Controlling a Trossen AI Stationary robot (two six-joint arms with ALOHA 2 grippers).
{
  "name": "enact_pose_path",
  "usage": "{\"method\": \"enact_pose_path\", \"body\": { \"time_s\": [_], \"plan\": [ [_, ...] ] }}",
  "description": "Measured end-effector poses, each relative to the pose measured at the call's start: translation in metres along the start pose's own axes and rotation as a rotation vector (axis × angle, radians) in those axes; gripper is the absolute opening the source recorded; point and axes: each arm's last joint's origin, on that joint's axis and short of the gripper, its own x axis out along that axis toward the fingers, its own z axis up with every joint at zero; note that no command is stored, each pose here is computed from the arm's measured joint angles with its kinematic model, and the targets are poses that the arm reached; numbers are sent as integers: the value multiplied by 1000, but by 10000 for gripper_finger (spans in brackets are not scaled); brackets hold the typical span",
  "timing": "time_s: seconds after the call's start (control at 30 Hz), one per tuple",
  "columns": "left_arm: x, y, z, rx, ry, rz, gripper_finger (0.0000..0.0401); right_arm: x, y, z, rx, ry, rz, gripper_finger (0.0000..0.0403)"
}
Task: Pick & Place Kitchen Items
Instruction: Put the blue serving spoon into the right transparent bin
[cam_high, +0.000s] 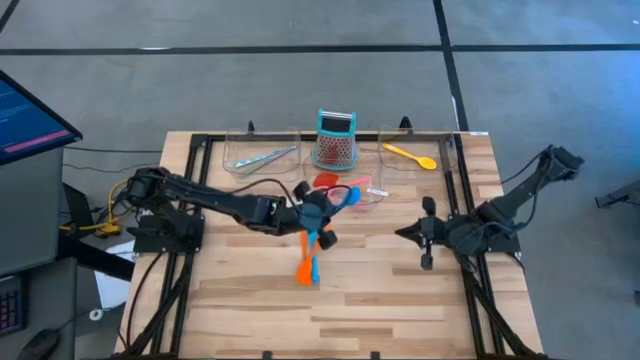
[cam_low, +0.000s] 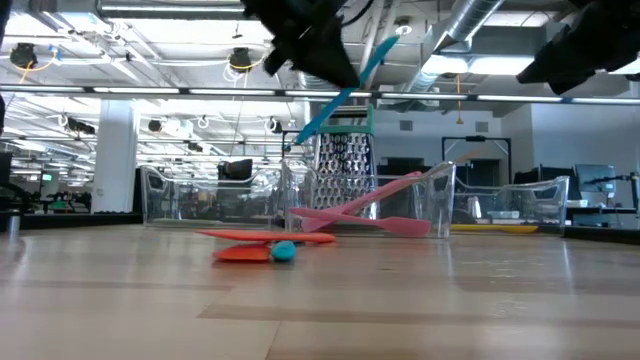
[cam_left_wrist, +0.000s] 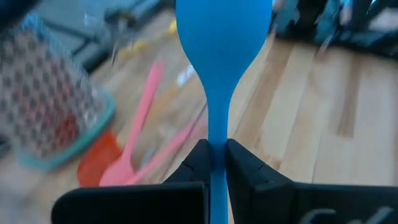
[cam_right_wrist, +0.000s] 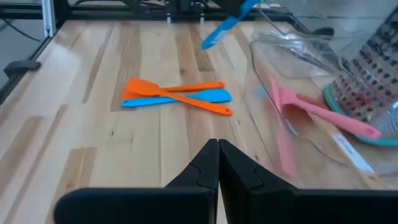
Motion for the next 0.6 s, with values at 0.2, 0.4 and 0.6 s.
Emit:
{"method": "enact_pose_path", "body": {
  "time_s": [0.2,0.4,0.6],
  "plan": [
    [2,0,21,40,-164,-71,3,19,6,9,-42,-55,-30,0],
    [7,6,28,33,-192,-156,3,37,6,17,-31,-99,-42,1],
    [7,5,29,62,-196,-180,4,58,-2,16,-34,-76,-126,19]
  ]
}}
